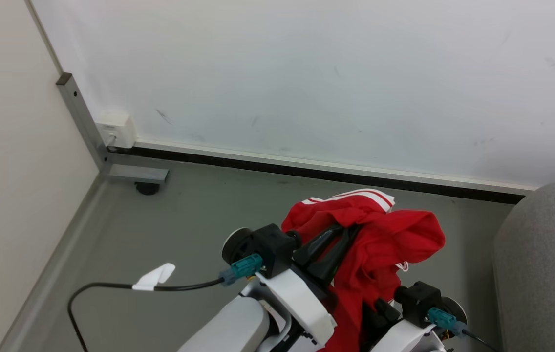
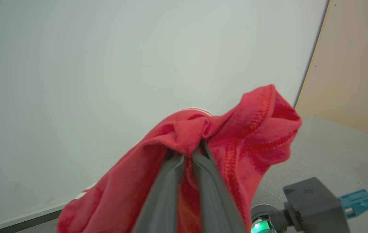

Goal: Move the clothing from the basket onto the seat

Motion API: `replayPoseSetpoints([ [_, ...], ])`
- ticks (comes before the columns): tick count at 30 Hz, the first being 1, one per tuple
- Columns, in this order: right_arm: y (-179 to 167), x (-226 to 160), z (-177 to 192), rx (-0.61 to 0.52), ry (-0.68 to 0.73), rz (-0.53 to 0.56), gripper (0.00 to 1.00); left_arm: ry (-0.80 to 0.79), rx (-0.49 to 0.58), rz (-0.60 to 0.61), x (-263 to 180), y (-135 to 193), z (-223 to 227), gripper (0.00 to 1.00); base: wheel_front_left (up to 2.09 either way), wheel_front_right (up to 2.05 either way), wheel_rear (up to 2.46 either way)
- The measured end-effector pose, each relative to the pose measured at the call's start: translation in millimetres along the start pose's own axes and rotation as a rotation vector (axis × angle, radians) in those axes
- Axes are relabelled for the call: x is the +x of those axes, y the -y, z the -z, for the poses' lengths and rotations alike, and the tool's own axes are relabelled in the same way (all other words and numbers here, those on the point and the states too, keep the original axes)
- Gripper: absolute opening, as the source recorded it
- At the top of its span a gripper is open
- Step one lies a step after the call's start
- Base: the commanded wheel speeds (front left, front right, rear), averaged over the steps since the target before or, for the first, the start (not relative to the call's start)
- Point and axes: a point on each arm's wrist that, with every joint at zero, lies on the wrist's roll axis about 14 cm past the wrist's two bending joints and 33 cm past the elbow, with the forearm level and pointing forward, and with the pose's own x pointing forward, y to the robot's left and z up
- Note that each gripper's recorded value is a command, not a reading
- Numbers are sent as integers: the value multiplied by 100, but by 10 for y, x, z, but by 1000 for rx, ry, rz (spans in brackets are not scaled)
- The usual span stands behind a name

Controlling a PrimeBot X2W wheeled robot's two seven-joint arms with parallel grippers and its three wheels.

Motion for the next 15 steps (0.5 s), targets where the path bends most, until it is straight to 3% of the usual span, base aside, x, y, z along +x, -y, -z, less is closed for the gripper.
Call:
replayPoseSetpoints([
  [14,107,-51,-158,2,58,33,0,-22,-18,-18,19,-60,91,0,0,0,0],
  [15,136,-65,-174,4,64,43,0,-24,-21,-16,23,-56,102,11,0,0,0],
])
